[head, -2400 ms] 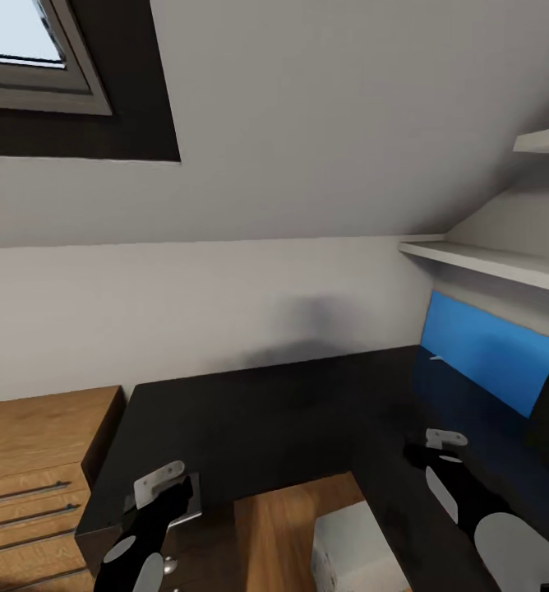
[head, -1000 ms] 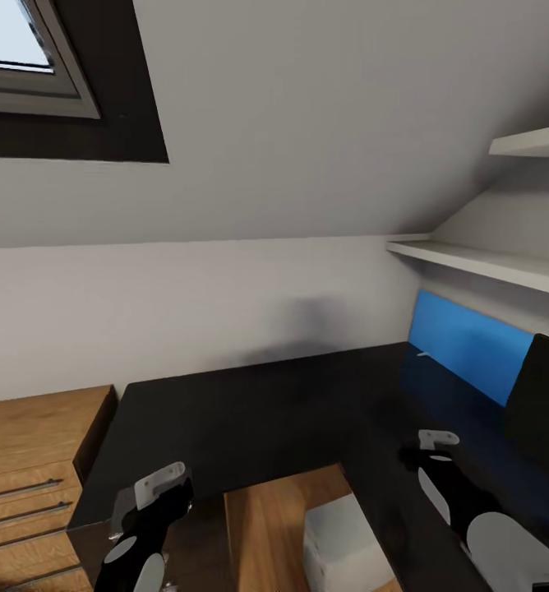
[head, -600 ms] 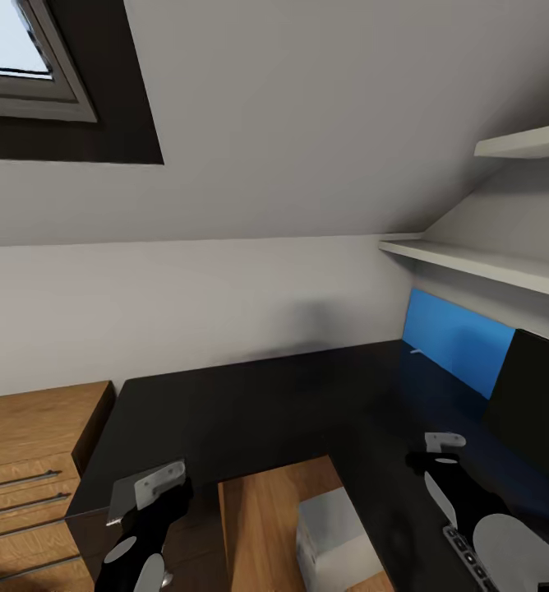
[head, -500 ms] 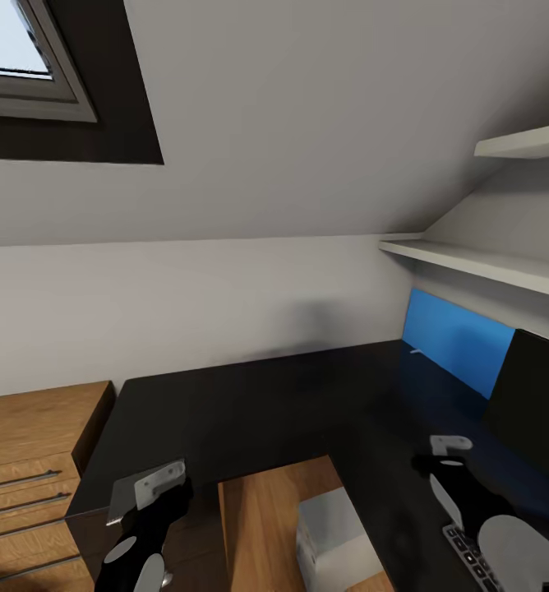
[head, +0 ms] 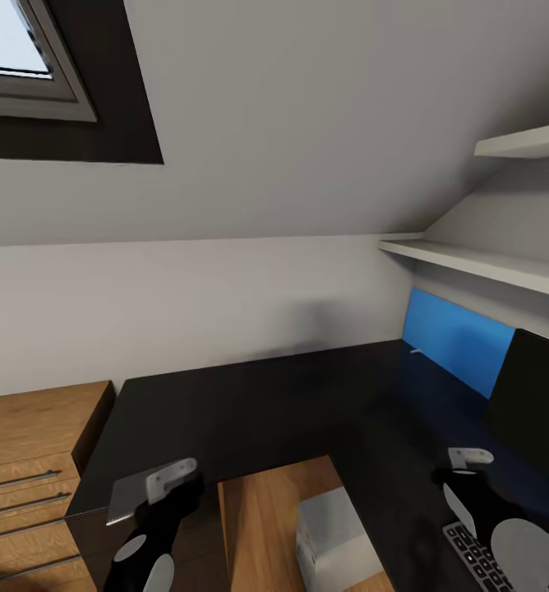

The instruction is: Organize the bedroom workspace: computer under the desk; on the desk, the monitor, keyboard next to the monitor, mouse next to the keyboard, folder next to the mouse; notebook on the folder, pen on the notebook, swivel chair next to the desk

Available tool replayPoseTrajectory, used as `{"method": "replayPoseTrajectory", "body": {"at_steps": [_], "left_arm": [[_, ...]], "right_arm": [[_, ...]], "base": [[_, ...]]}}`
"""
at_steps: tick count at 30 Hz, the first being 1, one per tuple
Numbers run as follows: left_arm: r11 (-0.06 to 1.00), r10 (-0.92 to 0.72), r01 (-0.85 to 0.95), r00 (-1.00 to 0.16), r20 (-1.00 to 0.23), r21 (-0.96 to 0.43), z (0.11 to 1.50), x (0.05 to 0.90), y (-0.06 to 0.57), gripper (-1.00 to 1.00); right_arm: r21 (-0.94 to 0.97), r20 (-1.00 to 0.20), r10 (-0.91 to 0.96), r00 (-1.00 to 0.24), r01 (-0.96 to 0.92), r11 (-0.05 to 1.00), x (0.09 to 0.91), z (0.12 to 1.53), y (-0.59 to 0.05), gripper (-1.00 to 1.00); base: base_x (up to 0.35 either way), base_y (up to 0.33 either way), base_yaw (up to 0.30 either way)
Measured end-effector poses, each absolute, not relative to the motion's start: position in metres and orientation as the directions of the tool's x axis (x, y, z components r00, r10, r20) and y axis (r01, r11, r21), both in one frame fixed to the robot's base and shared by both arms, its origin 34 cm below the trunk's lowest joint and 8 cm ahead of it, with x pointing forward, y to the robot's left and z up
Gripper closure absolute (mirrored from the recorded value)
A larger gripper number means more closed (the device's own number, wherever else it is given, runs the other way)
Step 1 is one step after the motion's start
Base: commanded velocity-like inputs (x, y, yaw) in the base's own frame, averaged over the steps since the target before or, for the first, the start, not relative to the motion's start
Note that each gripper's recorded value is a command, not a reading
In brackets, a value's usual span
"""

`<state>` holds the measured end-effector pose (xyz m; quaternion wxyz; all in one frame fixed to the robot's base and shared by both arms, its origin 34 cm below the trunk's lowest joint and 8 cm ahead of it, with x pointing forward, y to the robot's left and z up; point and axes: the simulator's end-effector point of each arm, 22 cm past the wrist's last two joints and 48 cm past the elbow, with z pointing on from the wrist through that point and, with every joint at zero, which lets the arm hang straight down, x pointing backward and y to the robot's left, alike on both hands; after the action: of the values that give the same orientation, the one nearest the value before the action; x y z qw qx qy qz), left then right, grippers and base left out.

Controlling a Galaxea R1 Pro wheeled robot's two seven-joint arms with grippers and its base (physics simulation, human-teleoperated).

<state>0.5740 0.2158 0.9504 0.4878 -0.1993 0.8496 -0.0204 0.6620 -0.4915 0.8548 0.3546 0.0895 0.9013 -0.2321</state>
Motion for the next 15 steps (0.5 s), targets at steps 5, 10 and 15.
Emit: {"method": "replayPoseTrajectory", "body": {"at_steps": [5, 10, 15], "left_arm": [[0.923, -0.355, -0.306, -0.442, -0.824, -0.234, 0.9491, 0.5762, 0.2097, -1.00], [0.923, -0.355, -0.305, -0.442, -0.824, -0.233, 0.9473, 0.5767, 0.2096, -1.00], [0.923, -0.354, -0.306, -0.442, -0.824, -0.233, 0.9473, 0.5767, 0.2095, -1.00]], "right_arm": [[-0.366, -0.677, -0.002, -0.736, 0.334, 0.869, 0.6612, 0.8493, -0.4936, 1.00], [-0.367, -0.677, -0.005, -0.736, 0.332, 0.869, 0.6620, 0.8472, -0.4927, 1.00], [-0.368, -0.679, -0.008, -0.734, 0.330, 0.869, 0.6629, 0.8476, -0.4917, 1.00]], "base": [[0.000, 0.000, 0.000], [0.000, 0.000, 0.000], [0.000, 0.000, 0.000]]}}
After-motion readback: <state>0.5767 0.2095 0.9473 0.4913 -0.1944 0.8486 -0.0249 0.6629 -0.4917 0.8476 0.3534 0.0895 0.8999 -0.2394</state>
